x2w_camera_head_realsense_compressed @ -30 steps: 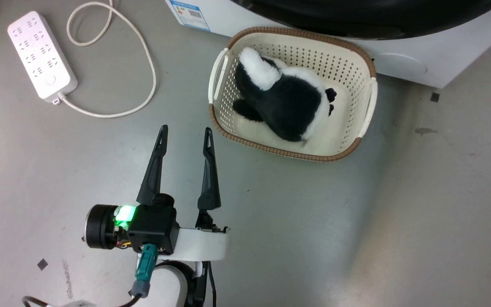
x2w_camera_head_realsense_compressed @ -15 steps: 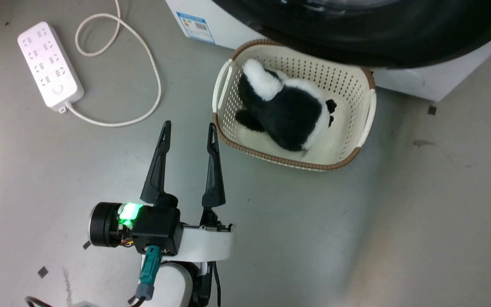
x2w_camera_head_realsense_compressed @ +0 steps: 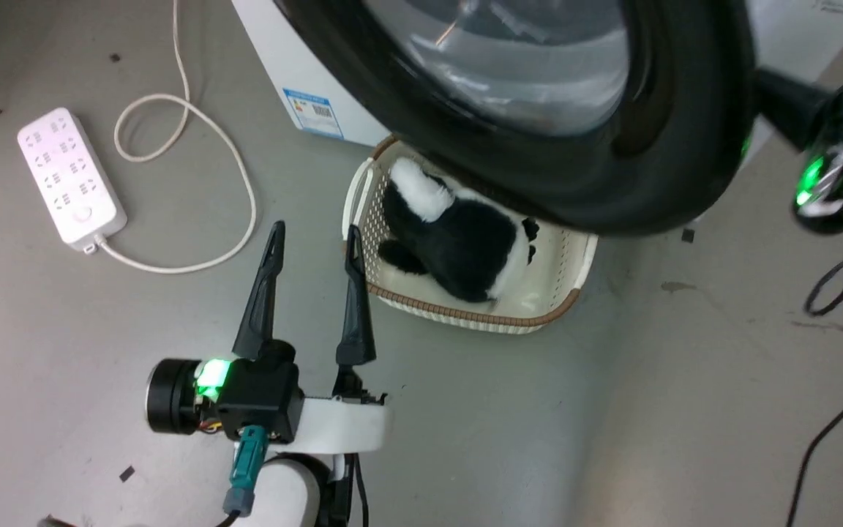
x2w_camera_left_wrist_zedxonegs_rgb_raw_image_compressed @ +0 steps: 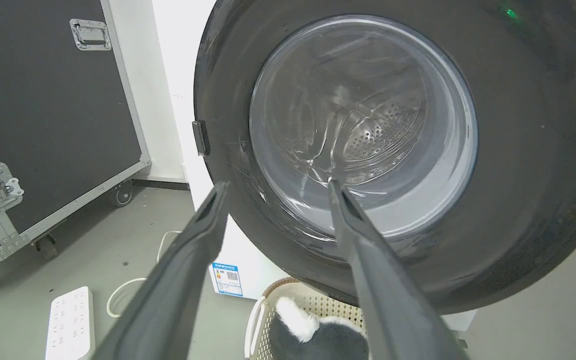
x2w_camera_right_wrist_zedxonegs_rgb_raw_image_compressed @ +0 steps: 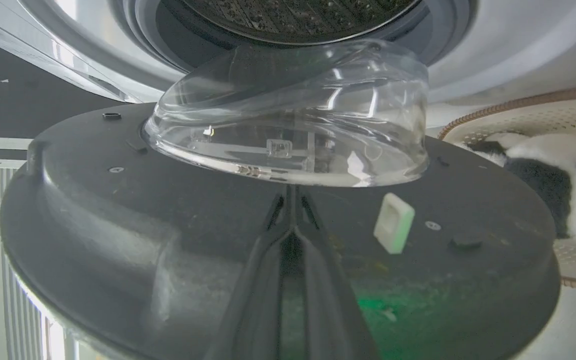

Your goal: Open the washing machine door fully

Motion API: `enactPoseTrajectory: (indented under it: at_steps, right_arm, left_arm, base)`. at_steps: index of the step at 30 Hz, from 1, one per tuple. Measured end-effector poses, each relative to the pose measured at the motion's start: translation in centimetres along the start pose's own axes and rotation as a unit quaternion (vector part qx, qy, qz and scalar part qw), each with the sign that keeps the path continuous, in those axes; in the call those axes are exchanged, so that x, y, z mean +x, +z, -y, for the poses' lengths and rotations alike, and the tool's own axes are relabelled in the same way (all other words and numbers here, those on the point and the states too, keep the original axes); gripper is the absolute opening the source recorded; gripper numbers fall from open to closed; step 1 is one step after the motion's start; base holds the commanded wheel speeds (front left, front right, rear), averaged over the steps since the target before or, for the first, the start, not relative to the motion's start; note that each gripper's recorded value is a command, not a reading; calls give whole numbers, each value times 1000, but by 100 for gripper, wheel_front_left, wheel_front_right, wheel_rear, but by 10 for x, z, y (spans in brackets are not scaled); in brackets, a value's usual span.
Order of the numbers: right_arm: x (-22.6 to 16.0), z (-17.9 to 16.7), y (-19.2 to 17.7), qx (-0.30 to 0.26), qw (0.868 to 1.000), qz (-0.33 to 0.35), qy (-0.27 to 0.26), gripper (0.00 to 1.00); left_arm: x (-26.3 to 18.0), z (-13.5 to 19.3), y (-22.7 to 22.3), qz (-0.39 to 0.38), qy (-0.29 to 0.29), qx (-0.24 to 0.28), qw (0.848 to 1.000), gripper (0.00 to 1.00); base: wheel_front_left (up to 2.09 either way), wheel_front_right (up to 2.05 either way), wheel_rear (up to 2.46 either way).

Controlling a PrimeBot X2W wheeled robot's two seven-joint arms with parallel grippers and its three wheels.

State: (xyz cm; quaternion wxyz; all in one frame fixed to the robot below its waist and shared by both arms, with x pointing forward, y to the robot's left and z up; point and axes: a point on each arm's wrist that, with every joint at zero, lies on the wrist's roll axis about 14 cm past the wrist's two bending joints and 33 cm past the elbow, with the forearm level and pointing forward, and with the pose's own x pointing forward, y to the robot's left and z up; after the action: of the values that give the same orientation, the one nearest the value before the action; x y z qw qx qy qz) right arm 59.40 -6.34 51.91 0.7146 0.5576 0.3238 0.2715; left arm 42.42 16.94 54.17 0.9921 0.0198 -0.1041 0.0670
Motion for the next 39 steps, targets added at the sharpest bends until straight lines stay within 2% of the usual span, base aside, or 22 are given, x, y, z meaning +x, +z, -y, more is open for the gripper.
enactPoseTrajectory:
  at_steps: [14,25,32,33,34,38,39]
  right_arm:
    - [-17,-2,-93,-3,994,-104,17,0]
    - [-8,-11,-181,15,976,-207,60,0]
    - [-2,-13,-192,13,978,-200,63,0]
    - [-2,-11,-189,11,980,-190,59,22]
    - [-2,-10,-185,8,982,-178,56,100]
    - [-9,-15,-154,-18,993,-109,50,100]
    - [-18,-23,-127,-52,996,-52,50,100]
  left_arm:
    - [-20,-5,10,1,-5,-5,1000,100]
    - [-34,-9,0,-22,-5,-6,1000,100]
    - [-39,-13,-11,-42,0,-13,999,100]
    - [-39,-13,-13,-44,-2,-14,999,100]
    - [-40,-13,-14,-47,-1,-16,999,100]
    - [-44,-13,-20,-59,-5,-25,998,100]
    - [-44,-13,-22,-62,-9,-30,998,100]
  base:
    - [0,0,0]
    - [0,0,0]
    - [0,0,0]
    - [0,0,0]
    - [0,0,0]
    - [0,0,0]
    - [0,0,0]
